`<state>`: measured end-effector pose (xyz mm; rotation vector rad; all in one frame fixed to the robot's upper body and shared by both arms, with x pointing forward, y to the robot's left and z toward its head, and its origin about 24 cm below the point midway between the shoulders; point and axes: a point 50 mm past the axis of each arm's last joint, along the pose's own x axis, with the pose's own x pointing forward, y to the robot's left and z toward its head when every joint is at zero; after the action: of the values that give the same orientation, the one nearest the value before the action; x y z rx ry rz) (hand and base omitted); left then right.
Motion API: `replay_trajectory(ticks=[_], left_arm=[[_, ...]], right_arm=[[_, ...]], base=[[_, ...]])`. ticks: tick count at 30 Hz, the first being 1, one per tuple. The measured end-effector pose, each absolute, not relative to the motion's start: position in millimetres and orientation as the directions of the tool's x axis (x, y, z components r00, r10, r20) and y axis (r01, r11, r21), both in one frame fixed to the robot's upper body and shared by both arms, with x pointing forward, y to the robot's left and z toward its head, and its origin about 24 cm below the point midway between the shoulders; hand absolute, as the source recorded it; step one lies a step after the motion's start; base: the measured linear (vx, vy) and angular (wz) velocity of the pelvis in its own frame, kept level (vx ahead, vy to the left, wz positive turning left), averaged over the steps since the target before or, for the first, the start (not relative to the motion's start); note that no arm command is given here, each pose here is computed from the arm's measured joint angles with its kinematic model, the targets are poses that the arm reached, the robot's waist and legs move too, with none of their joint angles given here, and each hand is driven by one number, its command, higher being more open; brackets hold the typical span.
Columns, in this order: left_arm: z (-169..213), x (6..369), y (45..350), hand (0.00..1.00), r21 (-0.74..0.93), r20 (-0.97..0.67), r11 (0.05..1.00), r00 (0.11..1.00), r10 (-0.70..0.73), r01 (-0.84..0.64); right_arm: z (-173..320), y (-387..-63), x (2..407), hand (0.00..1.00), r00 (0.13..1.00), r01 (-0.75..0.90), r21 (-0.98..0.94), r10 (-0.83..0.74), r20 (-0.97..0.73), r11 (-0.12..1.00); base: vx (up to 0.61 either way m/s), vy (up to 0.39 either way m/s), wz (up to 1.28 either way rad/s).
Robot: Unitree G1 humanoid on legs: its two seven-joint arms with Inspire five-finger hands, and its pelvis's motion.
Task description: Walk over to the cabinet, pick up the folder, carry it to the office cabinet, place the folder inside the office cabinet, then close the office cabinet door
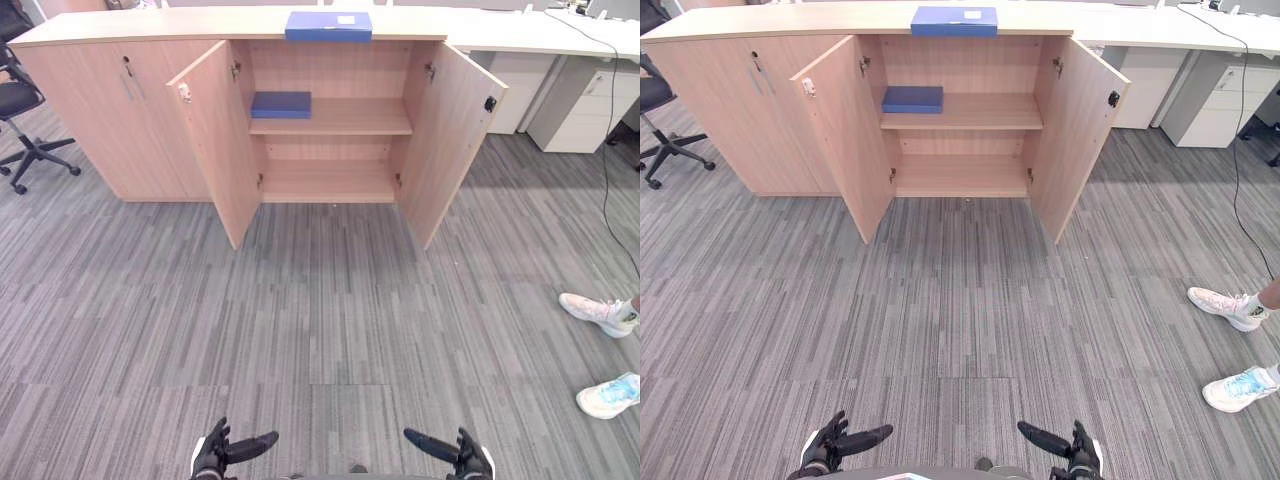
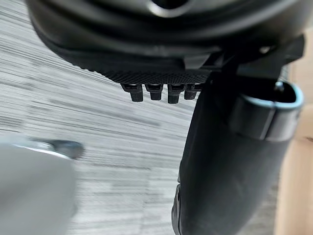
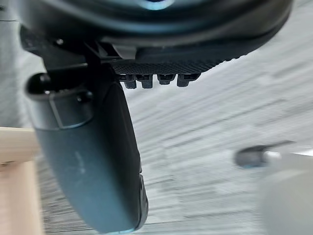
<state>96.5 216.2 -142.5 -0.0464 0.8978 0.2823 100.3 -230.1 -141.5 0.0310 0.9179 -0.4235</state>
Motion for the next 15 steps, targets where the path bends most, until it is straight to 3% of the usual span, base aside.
replay_trajectory(ticks=[5,15], left_arm=[[-131.3,113.3,218.9,1.0,0.065,-0.715,0.968,0.665,0.214,-0.242],[-128.9,110.6,223.3,1.0,0.098,-0.707,0.97,0.67,0.226,-0.223]], right_arm=[[-133.4,-234.6,111.5,1.0,0.59,0.292,-0.191,-0.334,-0.736,0.937],[-130.2,-238.6,119.2,1.0,0.61,0.248,-0.211,-0.322,-0.724,0.945]], base=[[0.05,0.034,-0.05],[0.02,-0.005,-0.07]])
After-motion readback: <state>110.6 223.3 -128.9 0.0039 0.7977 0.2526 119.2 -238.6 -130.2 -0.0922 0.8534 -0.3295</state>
